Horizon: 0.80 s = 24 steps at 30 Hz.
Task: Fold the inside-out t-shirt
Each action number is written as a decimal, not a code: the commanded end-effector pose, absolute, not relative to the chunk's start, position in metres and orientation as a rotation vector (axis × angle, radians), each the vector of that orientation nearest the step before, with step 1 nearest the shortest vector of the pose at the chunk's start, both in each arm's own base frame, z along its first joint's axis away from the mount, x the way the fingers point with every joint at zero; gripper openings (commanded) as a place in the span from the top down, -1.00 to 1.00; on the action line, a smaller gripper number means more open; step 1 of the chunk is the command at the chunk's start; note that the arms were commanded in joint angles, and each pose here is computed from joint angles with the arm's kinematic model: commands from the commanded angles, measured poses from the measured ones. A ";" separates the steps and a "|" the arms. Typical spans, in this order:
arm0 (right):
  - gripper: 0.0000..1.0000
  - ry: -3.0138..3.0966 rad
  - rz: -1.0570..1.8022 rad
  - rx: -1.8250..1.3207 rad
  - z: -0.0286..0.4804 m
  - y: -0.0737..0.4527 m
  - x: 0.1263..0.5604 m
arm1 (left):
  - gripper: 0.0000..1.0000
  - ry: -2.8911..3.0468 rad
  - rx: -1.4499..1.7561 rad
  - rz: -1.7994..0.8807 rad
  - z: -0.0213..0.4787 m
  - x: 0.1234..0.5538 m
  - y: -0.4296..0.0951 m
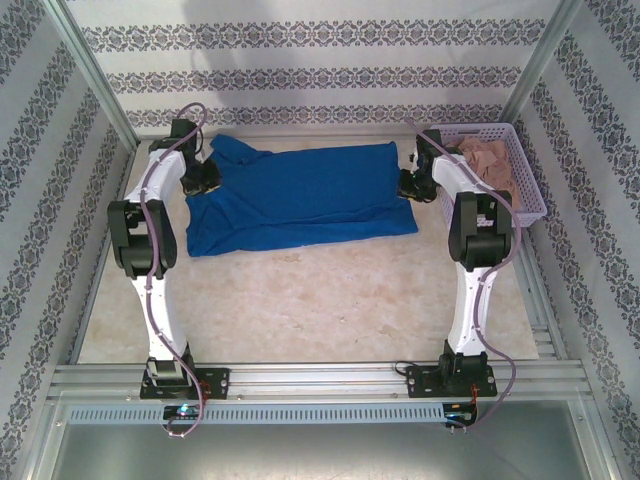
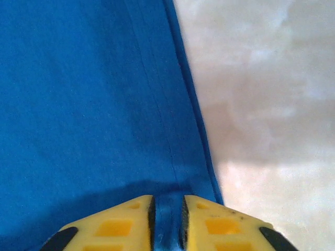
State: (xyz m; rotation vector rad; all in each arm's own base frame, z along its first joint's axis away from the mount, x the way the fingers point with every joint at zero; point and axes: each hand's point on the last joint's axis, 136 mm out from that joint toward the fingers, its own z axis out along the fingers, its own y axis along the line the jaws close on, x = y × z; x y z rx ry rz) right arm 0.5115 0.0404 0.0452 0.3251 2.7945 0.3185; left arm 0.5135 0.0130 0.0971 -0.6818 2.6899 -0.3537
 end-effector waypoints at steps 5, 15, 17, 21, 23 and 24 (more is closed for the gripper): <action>0.30 2.737 0.237 0.302 0.074 0.032 0.515 | 0.23 2.626 -0.744 -0.368 0.102 0.543 0.024; 0.14 2.657 0.601 0.033 0.091 0.151 0.452 | -0.23 2.372 -0.795 -0.438 0.149 0.495 0.015; 0.16 2.676 0.656 -0.022 0.084 0.178 0.443 | -0.24 2.363 -0.794 -0.494 0.143 0.477 0.003; 0.23 2.720 0.689 -0.104 0.068 0.210 0.436 | -0.25 2.400 -0.781 -0.520 0.129 0.447 -0.010; 0.26 2.739 0.694 -0.120 0.060 0.218 0.437 | -0.25 2.405 -0.762 -0.522 0.128 0.439 -0.014; 0.27 2.753 0.695 -0.122 0.056 0.220 0.437 | -0.25 2.406 -0.762 -0.516 0.128 0.435 -0.014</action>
